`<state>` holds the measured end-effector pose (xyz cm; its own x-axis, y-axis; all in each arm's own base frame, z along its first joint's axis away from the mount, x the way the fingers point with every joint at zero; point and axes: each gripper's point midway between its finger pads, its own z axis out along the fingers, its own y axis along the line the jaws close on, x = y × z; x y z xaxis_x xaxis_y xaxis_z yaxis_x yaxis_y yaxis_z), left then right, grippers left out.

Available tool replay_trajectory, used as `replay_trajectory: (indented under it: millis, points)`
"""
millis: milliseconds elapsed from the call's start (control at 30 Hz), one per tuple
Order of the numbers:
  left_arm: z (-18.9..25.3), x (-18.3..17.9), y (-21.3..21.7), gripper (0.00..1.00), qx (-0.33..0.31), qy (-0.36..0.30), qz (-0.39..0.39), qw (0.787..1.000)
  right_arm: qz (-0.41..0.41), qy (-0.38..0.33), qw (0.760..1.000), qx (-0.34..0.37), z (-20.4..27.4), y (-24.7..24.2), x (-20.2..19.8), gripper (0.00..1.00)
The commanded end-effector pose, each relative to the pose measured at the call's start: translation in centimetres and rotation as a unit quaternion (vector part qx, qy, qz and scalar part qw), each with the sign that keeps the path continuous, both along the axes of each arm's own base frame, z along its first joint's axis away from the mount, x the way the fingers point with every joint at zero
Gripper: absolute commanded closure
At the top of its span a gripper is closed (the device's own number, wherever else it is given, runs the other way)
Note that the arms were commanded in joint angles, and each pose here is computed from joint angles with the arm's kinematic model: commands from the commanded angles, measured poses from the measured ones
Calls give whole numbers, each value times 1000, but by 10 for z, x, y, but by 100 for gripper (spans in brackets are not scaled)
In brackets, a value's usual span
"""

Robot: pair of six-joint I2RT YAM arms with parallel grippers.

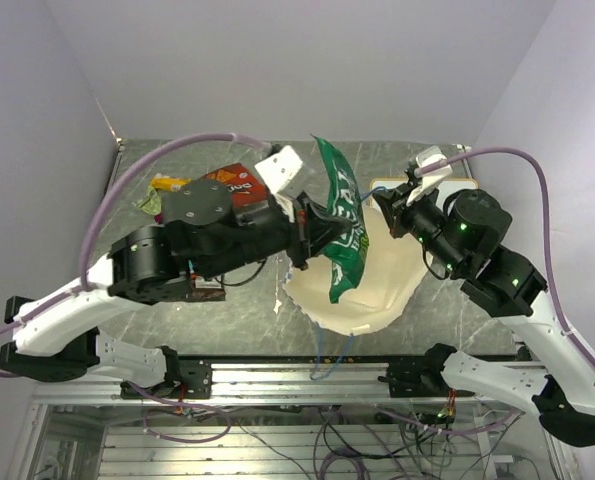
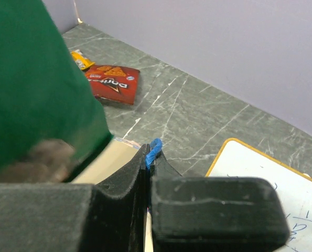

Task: Take the snacks out of the paper bag
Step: Take out the snack from the paper bag, then place the snack at the center of the board.

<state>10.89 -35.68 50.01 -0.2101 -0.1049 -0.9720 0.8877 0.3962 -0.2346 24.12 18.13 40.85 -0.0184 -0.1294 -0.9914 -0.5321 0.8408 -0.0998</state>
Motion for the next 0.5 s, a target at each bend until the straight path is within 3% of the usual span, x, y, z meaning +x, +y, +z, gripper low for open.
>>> replay_trajectory:
  millis: [0, 100, 267, 467]
  points:
    - [38, 6, 32, 93, -28, -42, 29, 998, -35, 15, 999, -7, -6, -4, 11, 100]
    - [49, 28, 61, 93, -31, -50, 108, 992, -67, 40, 996, -38, -22, -6, 23, 100]
    - [62, 74, 114, 93, -19, -47, 285, 957, -125, 61, 988, -72, -39, -17, 38, 100]
    - [57, 120, 160, 93, 19, -46, 387, 921, -166, 68, 980, -87, -44, -28, 44, 96]
